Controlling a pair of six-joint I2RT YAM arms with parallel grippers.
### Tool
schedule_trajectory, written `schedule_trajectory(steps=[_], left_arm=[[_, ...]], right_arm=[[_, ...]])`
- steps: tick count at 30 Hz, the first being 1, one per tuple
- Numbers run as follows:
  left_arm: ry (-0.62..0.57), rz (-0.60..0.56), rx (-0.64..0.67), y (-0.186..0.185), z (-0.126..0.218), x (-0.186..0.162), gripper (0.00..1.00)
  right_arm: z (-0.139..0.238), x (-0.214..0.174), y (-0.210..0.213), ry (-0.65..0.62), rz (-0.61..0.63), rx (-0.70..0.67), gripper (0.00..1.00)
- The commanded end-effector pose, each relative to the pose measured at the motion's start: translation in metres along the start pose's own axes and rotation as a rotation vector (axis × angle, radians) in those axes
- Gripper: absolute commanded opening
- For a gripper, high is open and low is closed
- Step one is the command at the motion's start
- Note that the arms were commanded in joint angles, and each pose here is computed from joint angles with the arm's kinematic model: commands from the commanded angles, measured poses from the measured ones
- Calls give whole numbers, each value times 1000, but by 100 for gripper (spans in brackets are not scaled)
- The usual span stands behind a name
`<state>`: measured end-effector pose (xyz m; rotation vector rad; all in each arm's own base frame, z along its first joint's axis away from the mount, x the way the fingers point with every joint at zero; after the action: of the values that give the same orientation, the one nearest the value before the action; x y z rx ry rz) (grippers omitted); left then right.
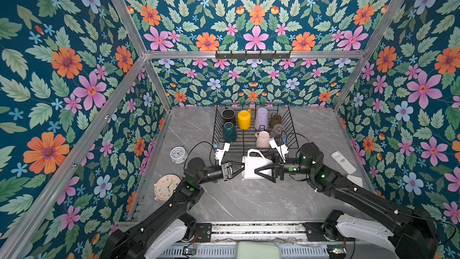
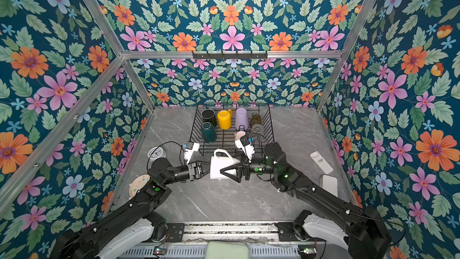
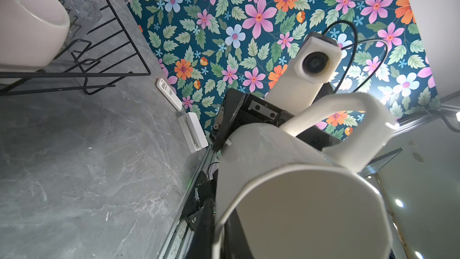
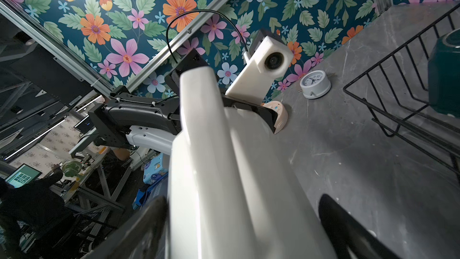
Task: Load the cups into the dish rack
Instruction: 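Hold the cream mug up and close the right gripper on it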
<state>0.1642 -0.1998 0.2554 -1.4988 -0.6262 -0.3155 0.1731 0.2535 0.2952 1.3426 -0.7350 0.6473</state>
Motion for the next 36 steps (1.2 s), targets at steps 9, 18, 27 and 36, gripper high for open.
schedule_trajectory(steps=[9, 18, 27, 36], left_arm=[[-29, -51, -114, -21, 0, 9, 0], [-49, -48, -156, -33, 2, 14, 0], [-55, -42, -168, -34, 2, 15, 0], [-52, -42, -179, -35, 1, 16, 0]], right_arm=[[-7, 2, 5, -4, 41, 23, 88], [-5, -4, 15, -1, 81, 68, 96], [-2, -5, 19, -13, 97, 64, 94], [-4, -5, 19, -16, 105, 65, 73]])
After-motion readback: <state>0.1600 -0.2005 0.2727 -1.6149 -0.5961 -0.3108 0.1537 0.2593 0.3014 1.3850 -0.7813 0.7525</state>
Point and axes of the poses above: each gripper's point midway between its finger pads, its own z axis back along the fingers, its own y axis along the line the jaws close on, x = y × z, the point moved 6 cm from there along z, back along the fingers, and after that the axes turned 3 degrees about -z, right-handed, at the moved point
